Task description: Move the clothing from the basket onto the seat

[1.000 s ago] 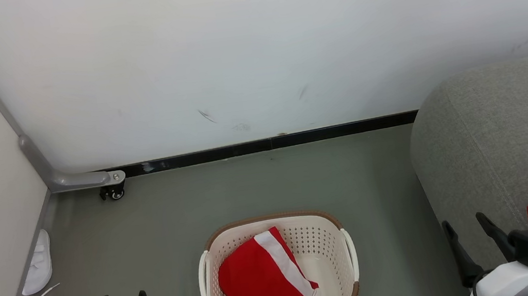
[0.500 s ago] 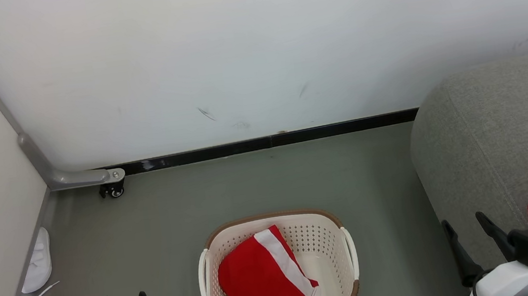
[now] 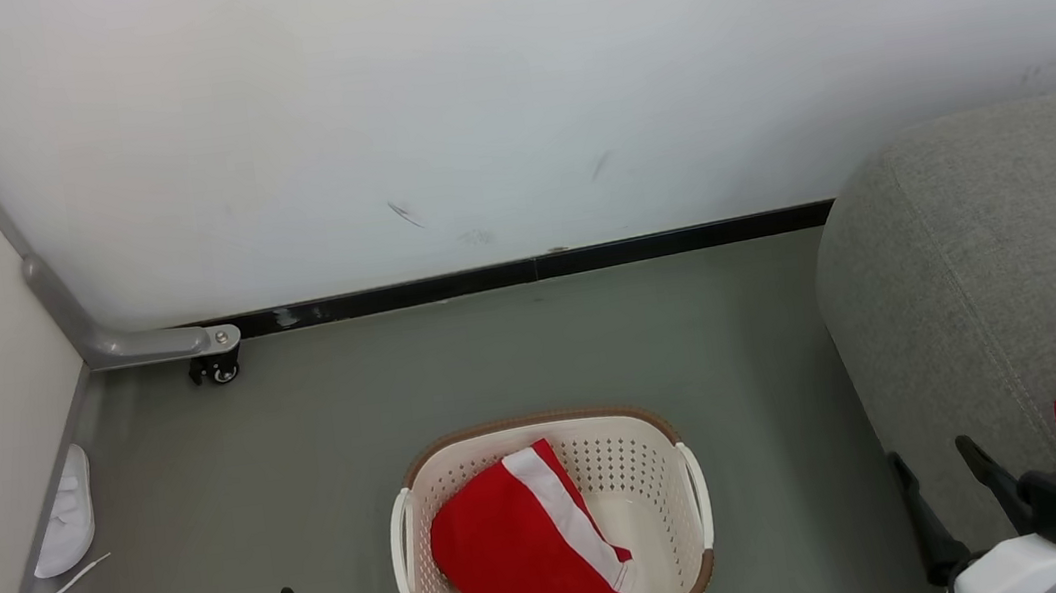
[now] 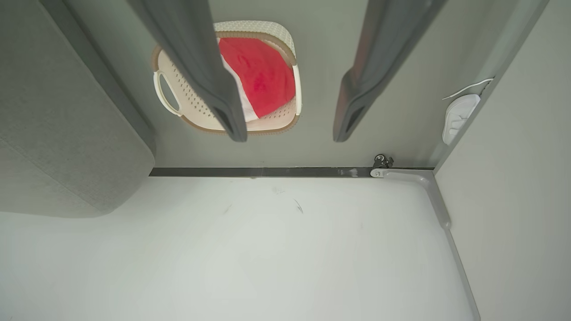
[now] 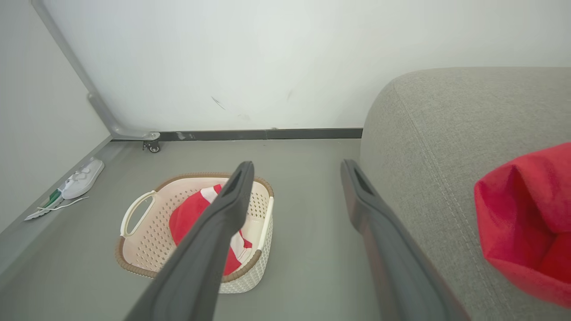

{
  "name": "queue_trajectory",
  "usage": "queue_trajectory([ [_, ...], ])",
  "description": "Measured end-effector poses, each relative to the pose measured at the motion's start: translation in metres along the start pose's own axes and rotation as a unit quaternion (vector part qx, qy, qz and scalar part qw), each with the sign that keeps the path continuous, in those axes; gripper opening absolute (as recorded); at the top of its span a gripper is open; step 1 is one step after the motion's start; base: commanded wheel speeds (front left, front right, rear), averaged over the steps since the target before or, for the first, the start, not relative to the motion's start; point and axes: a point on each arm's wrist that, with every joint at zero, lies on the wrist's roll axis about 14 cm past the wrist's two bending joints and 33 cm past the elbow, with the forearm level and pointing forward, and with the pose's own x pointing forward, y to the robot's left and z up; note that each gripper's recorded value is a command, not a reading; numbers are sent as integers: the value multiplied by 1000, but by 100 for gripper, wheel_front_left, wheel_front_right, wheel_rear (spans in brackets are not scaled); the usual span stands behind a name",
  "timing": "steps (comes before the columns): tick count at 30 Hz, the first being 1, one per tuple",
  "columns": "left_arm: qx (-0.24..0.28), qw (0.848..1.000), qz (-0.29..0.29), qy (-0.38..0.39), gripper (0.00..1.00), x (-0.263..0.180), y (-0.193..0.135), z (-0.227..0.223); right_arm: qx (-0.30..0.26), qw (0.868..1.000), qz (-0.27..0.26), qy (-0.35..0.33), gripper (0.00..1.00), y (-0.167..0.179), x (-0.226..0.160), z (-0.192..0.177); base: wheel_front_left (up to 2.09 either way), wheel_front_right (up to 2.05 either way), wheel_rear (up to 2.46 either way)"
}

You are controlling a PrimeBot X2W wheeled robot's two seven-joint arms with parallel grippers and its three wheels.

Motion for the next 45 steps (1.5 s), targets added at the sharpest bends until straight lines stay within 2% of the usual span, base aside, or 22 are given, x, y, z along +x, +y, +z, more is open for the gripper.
queue_trajectory([
  [22, 4, 996, -46, 82, 100, 13, -14, -38, 5, 999, -18, 47, 100, -10, -6, -30, 0, 0, 0],
  [36, 17, 991, -89, 99, 100, 55, -23, -40, 11, 997, -26, 73, 100, -15, 3, -47, 0, 0, 0],
  [45, 24, 987, -112, 113, 100, 83, -26, -49, 12, 997, -22, 73, 100, -14, 25, -50, 0, 0, 0],
])
